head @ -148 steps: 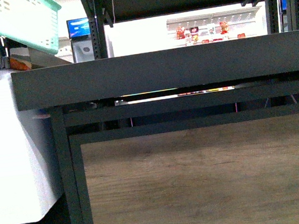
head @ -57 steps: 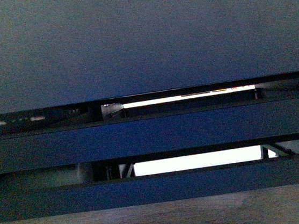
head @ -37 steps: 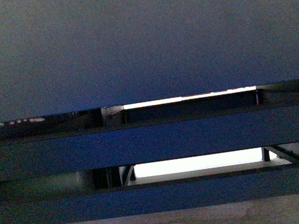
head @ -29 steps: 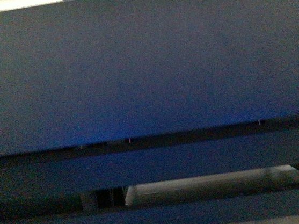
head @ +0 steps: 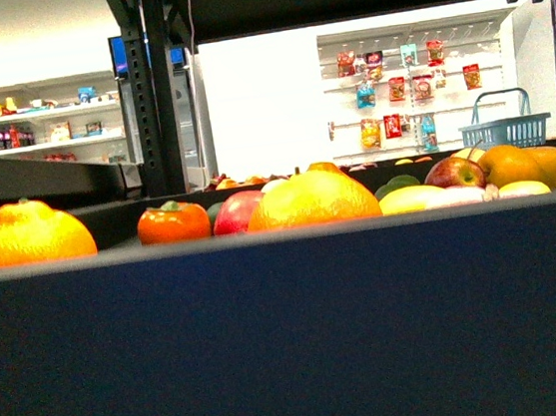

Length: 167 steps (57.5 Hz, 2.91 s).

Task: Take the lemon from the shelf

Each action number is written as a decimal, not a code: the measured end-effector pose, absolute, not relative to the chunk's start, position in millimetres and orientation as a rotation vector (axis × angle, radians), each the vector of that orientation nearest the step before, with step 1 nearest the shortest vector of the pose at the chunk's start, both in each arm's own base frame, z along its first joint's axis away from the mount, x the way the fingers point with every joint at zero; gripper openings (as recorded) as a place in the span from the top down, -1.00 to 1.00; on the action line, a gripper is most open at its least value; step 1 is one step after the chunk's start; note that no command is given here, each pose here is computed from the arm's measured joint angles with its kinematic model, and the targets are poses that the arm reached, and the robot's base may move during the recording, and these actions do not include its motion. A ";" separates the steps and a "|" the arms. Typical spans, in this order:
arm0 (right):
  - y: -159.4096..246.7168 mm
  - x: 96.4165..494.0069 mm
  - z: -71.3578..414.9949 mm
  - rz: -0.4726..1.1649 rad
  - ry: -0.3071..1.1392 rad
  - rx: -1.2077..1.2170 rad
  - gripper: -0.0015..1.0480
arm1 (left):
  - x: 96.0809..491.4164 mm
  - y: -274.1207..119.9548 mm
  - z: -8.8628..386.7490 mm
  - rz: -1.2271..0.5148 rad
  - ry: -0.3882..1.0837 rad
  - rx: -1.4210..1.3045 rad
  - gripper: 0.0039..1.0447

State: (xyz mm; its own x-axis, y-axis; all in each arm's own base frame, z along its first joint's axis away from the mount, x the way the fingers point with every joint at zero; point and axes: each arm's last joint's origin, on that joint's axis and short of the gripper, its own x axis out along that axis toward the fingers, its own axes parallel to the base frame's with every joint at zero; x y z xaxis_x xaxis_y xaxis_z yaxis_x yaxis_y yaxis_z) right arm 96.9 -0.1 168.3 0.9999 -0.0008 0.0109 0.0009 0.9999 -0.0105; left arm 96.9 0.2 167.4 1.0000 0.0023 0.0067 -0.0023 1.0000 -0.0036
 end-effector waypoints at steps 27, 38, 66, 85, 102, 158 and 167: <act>-0.1 96.9 168.3 0.000 -0.010 -0.010 -0.95 | 96.9 0.2 167.4 0.003 -0.007 -0.004 -0.86; 0.0 96.9 168.3 0.001 -0.010 -0.010 -0.95 | 96.9 0.2 167.4 0.002 -0.007 -0.004 -0.86; -0.1 96.9 168.3 0.000 -0.010 -0.009 -0.95 | 96.9 0.2 167.4 0.002 -0.007 -0.004 -0.86; -0.1 96.9 168.3 0.000 -0.010 -0.007 -0.95 | 96.9 0.2 167.4 0.002 -0.007 -0.004 -0.86; 0.0 96.9 168.3 0.001 -0.010 -0.007 -0.95 | 96.9 0.2 167.4 0.002 -0.007 -0.004 -0.86; 0.0 96.9 168.3 0.002 -0.010 -0.007 -0.95 | 229.0 106.6 248.6 -0.031 0.060 -1.070 -0.86; 0.0 96.9 168.3 0.002 -0.010 -0.007 -0.95 | 262.4 124.7 249.2 -0.030 0.051 -1.202 -0.86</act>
